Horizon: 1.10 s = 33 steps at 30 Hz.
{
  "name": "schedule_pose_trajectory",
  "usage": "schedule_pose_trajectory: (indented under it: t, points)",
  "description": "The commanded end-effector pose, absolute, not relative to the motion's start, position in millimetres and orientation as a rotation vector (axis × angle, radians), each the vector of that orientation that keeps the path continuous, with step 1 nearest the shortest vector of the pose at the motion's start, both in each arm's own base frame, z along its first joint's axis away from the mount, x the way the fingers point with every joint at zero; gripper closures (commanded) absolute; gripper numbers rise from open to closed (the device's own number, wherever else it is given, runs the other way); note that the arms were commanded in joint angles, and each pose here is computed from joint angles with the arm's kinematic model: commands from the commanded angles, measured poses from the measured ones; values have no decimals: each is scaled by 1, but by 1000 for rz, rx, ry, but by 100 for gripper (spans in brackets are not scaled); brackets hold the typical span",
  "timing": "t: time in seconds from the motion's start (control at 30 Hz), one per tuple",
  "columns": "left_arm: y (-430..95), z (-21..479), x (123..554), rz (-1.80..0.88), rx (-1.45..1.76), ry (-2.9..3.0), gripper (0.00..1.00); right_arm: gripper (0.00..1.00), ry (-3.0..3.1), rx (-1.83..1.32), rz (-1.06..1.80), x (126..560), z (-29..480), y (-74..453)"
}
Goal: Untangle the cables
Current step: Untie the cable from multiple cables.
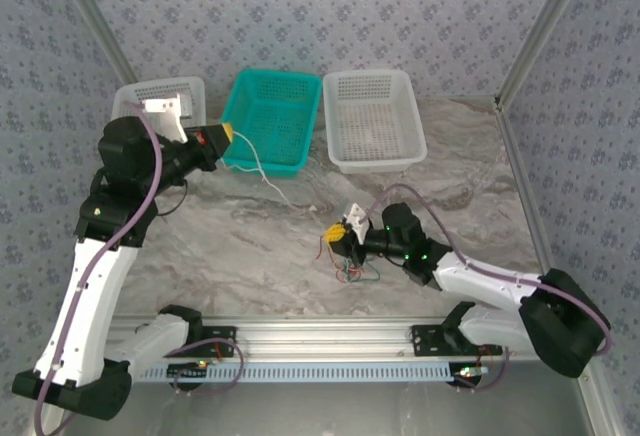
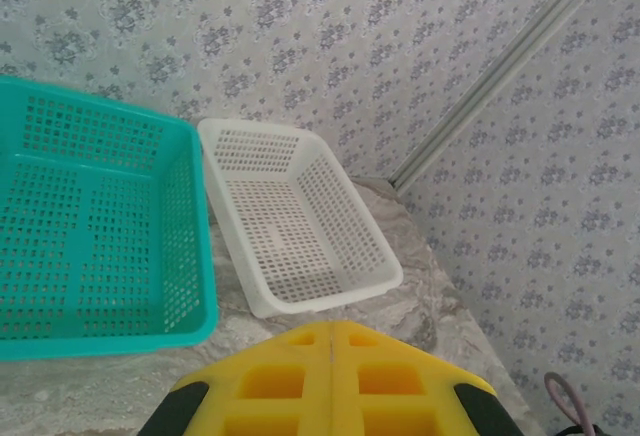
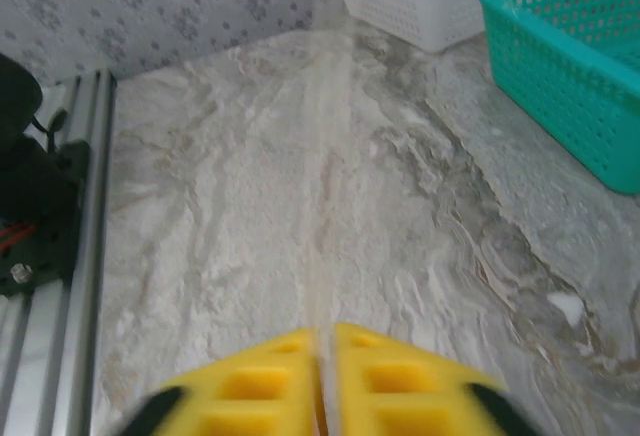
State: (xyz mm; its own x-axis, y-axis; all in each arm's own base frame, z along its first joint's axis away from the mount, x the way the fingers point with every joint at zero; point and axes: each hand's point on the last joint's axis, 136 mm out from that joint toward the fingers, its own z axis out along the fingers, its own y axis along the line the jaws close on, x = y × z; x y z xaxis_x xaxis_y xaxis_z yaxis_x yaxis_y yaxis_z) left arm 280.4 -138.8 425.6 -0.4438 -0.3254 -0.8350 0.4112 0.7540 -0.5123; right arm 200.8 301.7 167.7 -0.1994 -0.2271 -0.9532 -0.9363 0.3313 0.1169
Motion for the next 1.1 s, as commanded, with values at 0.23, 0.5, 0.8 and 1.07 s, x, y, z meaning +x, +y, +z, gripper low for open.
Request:
schedule_pose_trajectory:
  t: [0.23,0.5,0.8,1.07]
  points:
    - [-126,365,299,-726,-26,2017,27,100,1814,-687,1022,244,246,312]
    - [-189,310,240,-967,185,1909,15,100,1935,-350,1051,274,276,303]
    - [-247,246,240,-947,590,2057,0,100,1920,-360,1147,271,304,316]
    - [-298,225,245,-1050,831,1963,1,100,1875,-364,1189,271,329,321]
